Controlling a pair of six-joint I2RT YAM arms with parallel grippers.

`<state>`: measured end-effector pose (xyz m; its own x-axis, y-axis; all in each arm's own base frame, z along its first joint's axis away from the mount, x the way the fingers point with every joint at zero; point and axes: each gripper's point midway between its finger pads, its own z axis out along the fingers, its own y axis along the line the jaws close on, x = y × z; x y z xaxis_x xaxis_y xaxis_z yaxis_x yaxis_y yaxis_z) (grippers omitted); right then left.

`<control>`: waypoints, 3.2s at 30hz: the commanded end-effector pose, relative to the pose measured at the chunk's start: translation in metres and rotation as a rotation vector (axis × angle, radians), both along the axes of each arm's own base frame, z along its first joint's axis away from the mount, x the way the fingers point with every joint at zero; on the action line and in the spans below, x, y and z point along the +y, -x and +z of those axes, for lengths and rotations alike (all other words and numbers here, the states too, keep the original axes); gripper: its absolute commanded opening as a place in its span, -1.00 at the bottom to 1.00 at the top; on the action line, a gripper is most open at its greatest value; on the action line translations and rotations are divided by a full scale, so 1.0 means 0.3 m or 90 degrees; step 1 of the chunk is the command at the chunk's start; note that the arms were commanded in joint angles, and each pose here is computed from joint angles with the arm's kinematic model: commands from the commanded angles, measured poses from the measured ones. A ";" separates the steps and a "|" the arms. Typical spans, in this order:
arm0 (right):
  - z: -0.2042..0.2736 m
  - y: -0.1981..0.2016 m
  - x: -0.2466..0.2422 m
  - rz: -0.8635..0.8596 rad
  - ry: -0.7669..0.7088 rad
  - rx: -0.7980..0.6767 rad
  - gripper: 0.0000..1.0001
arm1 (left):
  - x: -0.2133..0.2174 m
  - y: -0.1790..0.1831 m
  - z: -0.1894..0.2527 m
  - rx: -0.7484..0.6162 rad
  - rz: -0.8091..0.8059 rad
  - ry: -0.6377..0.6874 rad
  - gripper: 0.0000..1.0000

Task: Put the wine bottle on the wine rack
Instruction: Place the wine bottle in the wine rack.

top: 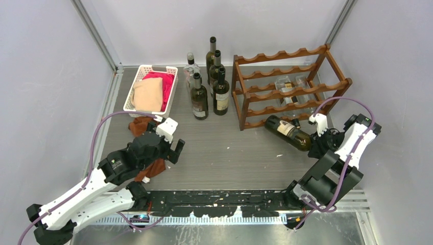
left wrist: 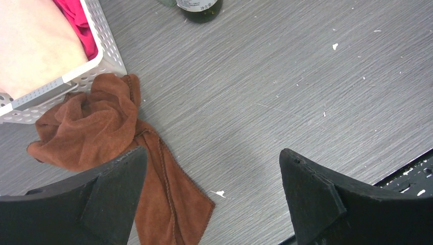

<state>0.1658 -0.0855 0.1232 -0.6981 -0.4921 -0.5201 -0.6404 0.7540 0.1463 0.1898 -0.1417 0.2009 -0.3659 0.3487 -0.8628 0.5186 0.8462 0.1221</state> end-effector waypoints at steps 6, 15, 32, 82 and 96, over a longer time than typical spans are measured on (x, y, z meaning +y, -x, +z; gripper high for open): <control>0.025 -0.105 -0.004 -0.065 -0.039 -0.078 -0.98 | -0.008 -0.009 0.031 -0.021 -0.009 0.017 0.99; 0.008 -0.130 -0.004 -0.092 -0.056 -0.088 -0.98 | -0.010 -0.010 0.029 -0.019 -0.011 0.019 0.99; -0.025 -0.216 0.050 -0.140 -0.081 -0.109 -0.98 | -0.015 -0.012 0.025 -0.013 -0.014 0.024 0.99; -0.011 -0.697 0.278 -0.315 -0.035 -0.391 -0.98 | -0.022 -0.030 0.000 0.006 -0.014 0.023 0.97; 0.003 -0.770 0.300 -0.354 -0.020 -0.427 -0.98 | -0.022 -0.033 -0.003 0.010 -0.014 0.024 0.97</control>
<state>0.3400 0.0056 0.0492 -0.6263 -0.1529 -0.7645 -0.1905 0.9809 -0.0402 0.1947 -0.1427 0.1897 -0.4033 0.3509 -0.8451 0.5335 0.8405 0.0944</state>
